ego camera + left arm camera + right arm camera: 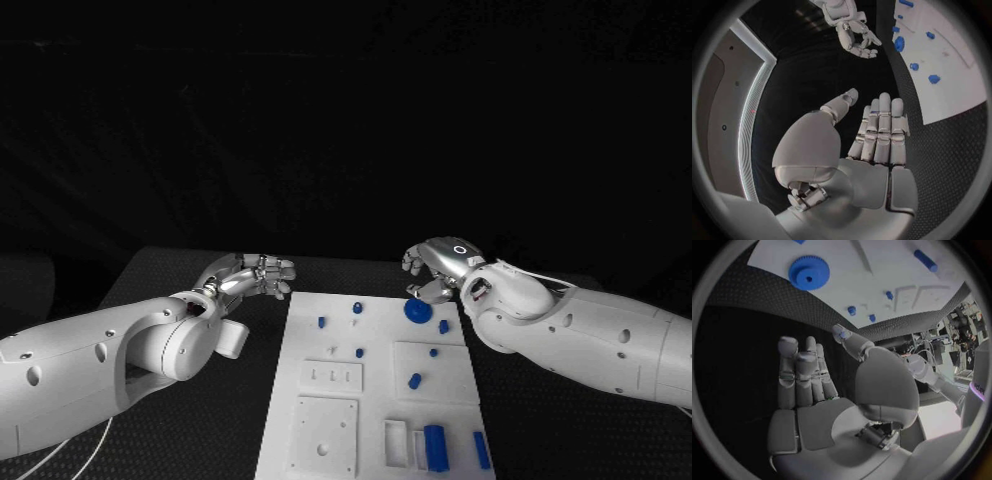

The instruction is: Assemble the parts on the task board

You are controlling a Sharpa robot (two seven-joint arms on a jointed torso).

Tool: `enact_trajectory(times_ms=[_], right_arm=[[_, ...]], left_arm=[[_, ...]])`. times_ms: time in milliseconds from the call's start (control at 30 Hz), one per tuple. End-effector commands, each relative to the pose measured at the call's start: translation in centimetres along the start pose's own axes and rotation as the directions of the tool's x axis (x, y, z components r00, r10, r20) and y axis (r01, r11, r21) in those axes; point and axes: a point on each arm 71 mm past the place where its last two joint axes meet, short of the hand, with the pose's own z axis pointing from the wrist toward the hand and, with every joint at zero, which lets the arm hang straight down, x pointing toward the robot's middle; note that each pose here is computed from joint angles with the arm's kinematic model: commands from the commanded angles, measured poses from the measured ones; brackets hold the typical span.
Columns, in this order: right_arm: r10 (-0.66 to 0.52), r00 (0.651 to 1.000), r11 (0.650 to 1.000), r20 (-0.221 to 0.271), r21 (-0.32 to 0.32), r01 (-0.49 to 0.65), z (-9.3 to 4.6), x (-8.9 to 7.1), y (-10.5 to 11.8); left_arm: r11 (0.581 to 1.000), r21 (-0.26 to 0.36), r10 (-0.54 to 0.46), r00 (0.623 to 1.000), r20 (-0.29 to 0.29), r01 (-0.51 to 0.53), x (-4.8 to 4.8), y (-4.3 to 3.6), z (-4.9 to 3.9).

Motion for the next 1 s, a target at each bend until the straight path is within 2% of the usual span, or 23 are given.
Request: enact_trajectory(times_ms=[33, 267, 533, 700, 1000], right_arm=[[0.093, 0.988, 0.995, -0.123, 0.031, -0.09, -0.3, 0.9, -0.8], [0.1, 0.98, 0.994, -0.172, 0.052, -0.093, 0.1, 1.6, -1.8], [0.104, 0.973, 0.994, -0.206, 0.063, -0.092, 0.0, 3.6, -2.0], [0.105, 0.972, 0.994, -0.212, 0.062, -0.093, 0.1, 4.2, -1.9], [0.086, 0.974, 0.995, -0.212, 0.071, -0.072, 0.0, 4.5, -2.5]], left_arm=[[1.0, 0.018, -0.001, 1.0, -0.023, 0.002, 0.29, -0.23, 0.11], [1.0, 0.018, -0.003, 1.0, -0.031, 0.003, 0.55, -0.2, 0.33], [1.0, 0.016, -0.004, 0.999, -0.037, 0.004, 0.74, -0.09, 0.5], [1.0, 0.015, -0.005, 0.999, -0.041, 0.005, 0.86, -0.07, 0.51], [1.0, 0.014, -0.005, 0.999, -0.039, 0.005, 0.77, -0.06, 0.44]])
